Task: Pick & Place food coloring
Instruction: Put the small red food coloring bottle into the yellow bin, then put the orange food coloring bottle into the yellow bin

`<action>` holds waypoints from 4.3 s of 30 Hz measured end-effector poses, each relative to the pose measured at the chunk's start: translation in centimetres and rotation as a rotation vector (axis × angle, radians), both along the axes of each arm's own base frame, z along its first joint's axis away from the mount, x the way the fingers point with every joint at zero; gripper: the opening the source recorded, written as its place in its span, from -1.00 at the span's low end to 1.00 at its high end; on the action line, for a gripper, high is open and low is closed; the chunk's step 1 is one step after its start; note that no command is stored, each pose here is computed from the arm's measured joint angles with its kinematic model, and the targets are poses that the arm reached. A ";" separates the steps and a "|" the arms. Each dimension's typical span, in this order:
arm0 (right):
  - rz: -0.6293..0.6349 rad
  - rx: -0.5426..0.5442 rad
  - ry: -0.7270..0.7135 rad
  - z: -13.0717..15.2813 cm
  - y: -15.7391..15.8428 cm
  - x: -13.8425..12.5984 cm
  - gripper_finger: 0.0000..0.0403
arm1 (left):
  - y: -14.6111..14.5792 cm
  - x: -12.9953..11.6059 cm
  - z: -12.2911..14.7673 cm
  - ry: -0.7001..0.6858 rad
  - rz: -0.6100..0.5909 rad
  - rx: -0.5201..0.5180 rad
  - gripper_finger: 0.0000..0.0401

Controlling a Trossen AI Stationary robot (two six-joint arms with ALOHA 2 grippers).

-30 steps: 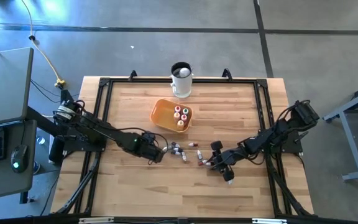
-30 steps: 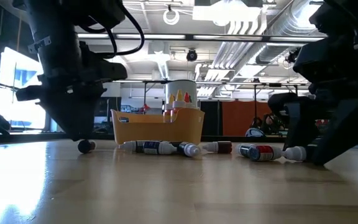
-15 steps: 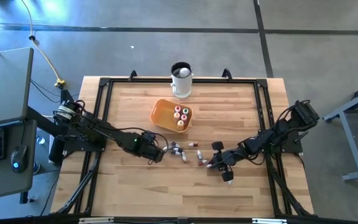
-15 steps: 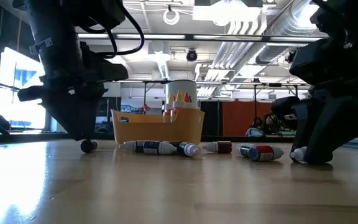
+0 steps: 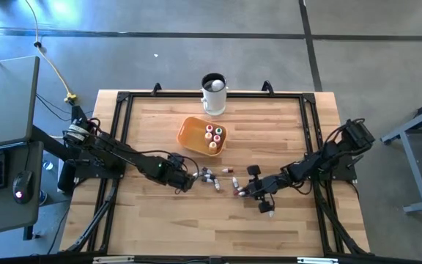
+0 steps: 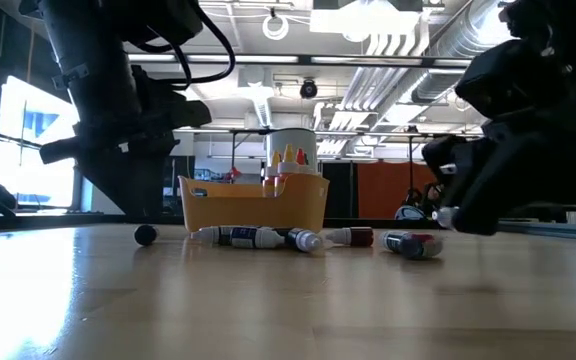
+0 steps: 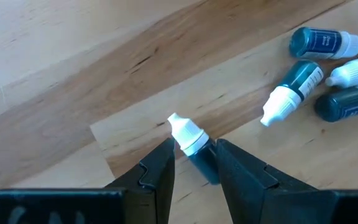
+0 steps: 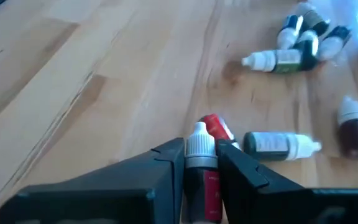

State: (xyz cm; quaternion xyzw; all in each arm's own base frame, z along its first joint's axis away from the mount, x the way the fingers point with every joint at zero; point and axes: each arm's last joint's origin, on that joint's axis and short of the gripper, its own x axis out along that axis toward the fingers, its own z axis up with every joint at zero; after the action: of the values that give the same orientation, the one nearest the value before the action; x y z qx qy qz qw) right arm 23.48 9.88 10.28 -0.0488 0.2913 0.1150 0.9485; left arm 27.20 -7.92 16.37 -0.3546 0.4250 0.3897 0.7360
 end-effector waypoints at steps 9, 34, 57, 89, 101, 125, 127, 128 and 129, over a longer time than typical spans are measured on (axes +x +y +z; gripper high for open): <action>-0.040 0.042 -0.306 3.9 -0.4 3.2 -0.60 | 0.0 -0.1 0.0 0.028 -0.074 0.029 -0.41; -0.341 -0.091 0.013 11.9 -18.5 18.7 -0.60 | -2.6 -0.4 2.1 -0.006 -0.267 0.129 -0.41; -0.273 -0.359 0.346 12.6 -17.0 22.7 -0.17 | -2.7 -2.0 1.9 0.114 -0.258 0.222 -0.41; -0.156 -0.358 0.997 7.1 2.5 13.8 -0.17 | -3.6 -2.5 1.9 0.106 -0.272 0.236 -0.41; 0.095 -0.450 0.952 3.5 4.7 11.9 -0.17 | -3.8 -2.2 2.0 0.065 -0.266 0.230 -0.41; -0.300 -0.190 0.930 5.2 3.0 14.1 -0.17 | -3.9 -1.9 2.0 0.033 -0.265 0.214 -0.41; -0.332 -0.141 0.946 5.2 2.7 14.2 -0.17 | -3.9 -1.9 2.0 0.034 -0.266 0.210 -0.41; -0.343 -0.125 0.947 5.2 2.6 14.3 -0.17 | -4.0 -1.9 2.0 0.035 -0.267 0.207 -0.41; -0.354 -0.111 0.946 5.2 2.6 14.3 -0.17 | -4.0 -1.9 2.0 0.037 -0.269 0.202 -0.41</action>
State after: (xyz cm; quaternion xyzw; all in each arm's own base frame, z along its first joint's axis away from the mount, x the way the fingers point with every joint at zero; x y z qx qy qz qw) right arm 37.81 12.46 15.51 0.0084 0.6983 -0.0538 0.7137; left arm 25.27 -11.89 18.38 -0.2114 0.4406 0.3349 0.8056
